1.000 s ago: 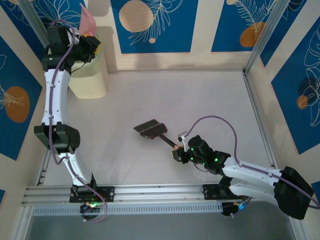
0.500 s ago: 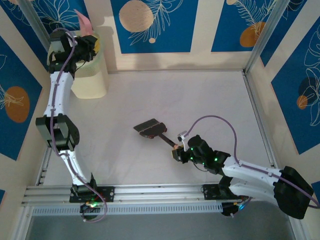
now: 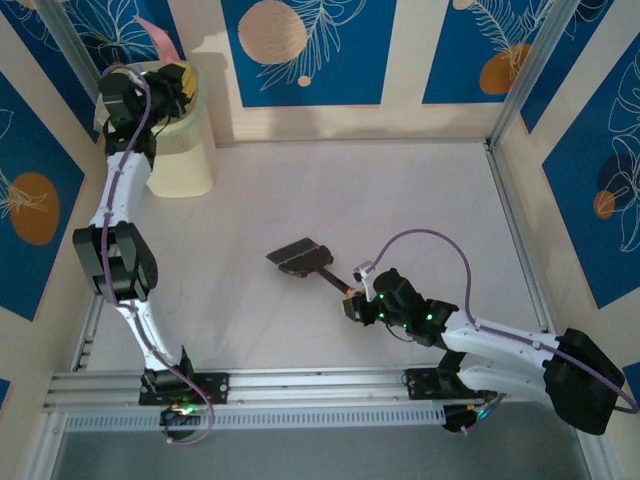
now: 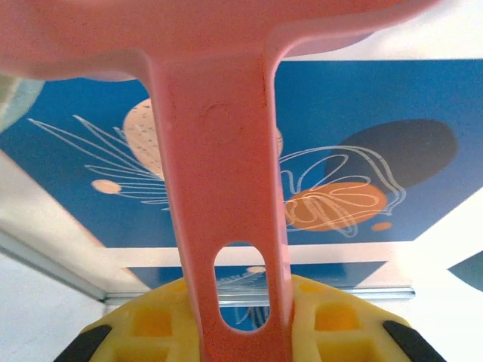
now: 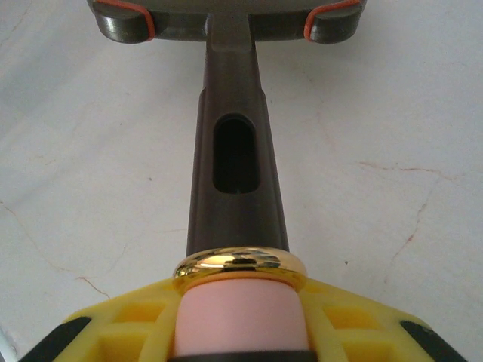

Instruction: Sweep away the paper scraps from the table

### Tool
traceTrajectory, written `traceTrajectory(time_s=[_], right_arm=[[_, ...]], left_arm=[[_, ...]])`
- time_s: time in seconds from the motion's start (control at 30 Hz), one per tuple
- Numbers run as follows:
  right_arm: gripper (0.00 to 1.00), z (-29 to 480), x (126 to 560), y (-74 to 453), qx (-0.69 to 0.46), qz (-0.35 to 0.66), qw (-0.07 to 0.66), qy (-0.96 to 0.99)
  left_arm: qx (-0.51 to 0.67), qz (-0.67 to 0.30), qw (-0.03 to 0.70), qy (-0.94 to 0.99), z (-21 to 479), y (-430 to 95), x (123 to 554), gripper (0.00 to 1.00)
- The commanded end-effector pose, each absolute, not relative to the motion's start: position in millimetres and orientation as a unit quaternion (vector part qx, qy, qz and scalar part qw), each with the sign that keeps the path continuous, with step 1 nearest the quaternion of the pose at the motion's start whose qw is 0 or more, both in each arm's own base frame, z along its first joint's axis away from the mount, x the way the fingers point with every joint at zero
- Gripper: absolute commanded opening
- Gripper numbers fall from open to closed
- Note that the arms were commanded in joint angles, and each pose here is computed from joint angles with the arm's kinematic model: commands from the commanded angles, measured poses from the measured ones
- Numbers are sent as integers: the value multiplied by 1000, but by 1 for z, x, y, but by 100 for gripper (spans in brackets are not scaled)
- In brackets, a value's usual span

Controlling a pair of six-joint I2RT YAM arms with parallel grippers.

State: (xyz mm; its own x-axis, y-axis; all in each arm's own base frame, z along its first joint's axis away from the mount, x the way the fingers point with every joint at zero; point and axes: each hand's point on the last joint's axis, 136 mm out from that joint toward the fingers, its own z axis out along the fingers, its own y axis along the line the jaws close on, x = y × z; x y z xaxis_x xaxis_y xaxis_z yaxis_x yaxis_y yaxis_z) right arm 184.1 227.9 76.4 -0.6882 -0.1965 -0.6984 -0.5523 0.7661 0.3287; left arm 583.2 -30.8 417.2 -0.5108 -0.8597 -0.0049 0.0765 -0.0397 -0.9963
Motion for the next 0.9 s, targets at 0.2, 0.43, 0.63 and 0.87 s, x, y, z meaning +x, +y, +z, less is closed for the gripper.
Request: traceTrajectory(time_s=[0.2,0.43,0.63,0.87], right_arm=[[0,103,196,240,-217,282,371,858],[0,103,197,239,-215,278,372,859],[0,104,198,235,-206,274,379,859],[0,109,201,225,-188,266,395,859]], left_arm=[[-312,-669,394,547,436,-20,580,0],[-295,-659,401,564,445,-25,572,0],[-271,-637,409,595,452,-37,551,0],[-233,-614,413,631,464,-68,515,0]])
